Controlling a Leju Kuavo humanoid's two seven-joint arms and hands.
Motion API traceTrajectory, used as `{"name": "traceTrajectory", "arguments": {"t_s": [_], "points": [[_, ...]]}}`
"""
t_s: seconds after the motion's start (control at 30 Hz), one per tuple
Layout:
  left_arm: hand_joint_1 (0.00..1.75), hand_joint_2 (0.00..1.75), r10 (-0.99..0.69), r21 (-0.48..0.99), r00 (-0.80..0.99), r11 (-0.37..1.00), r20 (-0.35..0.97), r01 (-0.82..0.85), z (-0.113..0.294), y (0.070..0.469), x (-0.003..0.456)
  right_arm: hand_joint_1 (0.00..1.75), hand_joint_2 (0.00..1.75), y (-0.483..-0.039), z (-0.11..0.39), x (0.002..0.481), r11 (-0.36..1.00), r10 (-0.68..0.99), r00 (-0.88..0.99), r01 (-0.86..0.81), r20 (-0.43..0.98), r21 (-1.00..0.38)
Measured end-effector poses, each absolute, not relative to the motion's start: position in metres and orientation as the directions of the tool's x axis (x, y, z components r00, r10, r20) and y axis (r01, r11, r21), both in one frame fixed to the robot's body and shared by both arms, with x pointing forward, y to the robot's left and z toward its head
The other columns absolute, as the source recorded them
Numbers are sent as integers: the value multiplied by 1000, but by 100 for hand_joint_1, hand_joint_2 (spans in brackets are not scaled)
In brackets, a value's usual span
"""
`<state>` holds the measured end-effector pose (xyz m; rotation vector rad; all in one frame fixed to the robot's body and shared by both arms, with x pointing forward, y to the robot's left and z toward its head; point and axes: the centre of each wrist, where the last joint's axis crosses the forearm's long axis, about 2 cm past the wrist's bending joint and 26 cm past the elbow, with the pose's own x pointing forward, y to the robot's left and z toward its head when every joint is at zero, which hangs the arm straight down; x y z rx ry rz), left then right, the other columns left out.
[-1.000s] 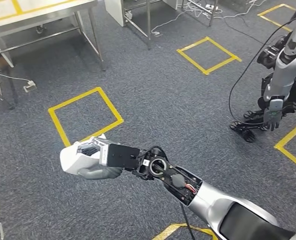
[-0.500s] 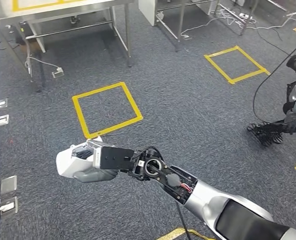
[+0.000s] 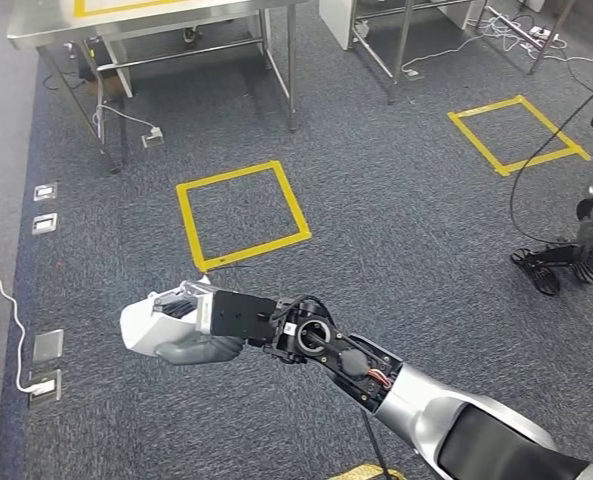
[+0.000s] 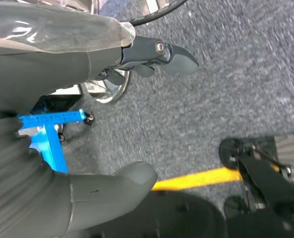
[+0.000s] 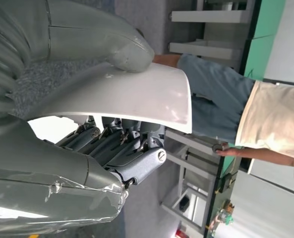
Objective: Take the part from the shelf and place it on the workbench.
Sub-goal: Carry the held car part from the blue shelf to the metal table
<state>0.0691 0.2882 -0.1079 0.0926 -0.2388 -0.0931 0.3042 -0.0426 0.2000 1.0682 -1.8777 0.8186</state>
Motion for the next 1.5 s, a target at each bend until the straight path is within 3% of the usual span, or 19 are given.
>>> {"name": "traceTrajectory", "arguments": {"t_s": [1.5], "points": [[0,175,-92,97,970,993,227,71,-108,289,68,147,175,-36,196,303,399,-385,-302,-906,872,-137]]}}
